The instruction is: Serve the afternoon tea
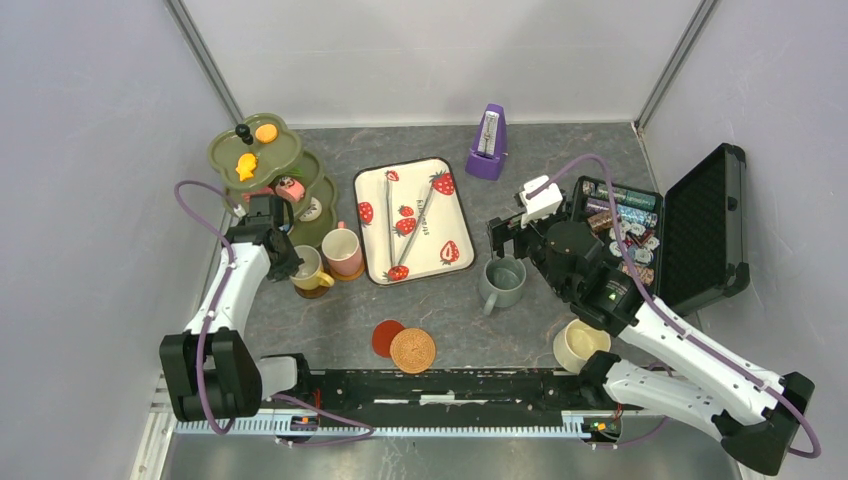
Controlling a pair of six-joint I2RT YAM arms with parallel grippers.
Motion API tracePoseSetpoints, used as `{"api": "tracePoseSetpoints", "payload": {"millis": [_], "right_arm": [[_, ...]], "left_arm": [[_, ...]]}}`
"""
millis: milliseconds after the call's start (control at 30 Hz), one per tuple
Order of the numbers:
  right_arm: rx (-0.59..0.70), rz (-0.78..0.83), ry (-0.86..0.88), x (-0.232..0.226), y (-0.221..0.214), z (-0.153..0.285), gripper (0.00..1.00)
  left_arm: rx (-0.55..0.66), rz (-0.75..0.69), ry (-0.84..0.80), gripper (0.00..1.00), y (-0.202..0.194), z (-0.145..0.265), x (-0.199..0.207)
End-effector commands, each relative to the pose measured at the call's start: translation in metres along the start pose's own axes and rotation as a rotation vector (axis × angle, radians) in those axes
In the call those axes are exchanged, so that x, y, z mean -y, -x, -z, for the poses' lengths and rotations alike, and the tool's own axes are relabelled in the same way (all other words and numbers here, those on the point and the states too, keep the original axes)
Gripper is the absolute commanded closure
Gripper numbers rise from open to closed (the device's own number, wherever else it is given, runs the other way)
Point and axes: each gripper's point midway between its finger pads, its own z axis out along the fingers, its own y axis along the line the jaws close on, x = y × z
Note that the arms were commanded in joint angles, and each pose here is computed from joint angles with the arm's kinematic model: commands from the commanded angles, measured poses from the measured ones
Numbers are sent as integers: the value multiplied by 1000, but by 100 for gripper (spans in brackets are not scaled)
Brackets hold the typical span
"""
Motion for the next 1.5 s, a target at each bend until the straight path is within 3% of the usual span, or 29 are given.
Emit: {"api": "tracePoseSetpoints", "payload": {"millis": [0, 100, 367, 800, 967, 1133, 1233, 1467], "right_arm": [[31, -28, 15, -5, 6, -2, 2], [30, -33, 18, -6, 5, -2, 2], [33, -39, 30, -8, 6, -3, 2], [11, -29, 86, -19, 1, -4, 2], [-44, 29, 347, -69, -3, -8, 2], [-181, 66, 535, -136, -39, -8, 2], [-261, 112, 617, -179, -73, -1, 2], [-478, 183, 754, -250, -159, 27, 31]], "left_arm": [[18, 49, -14, 97, 6, 16, 2], [17, 56, -13, 97, 6, 17, 1], [-22, 68, -30, 84, -2, 10, 6], [91, 115, -16, 43, 20, 48, -4], [200, 125, -87, 31, 37, 83, -2], [273, 32, -285, 18, 42, 118, 21], [301, -21, -399, 16, 39, 136, 35], [301, -121, -707, 14, 21, 171, 74]]}}
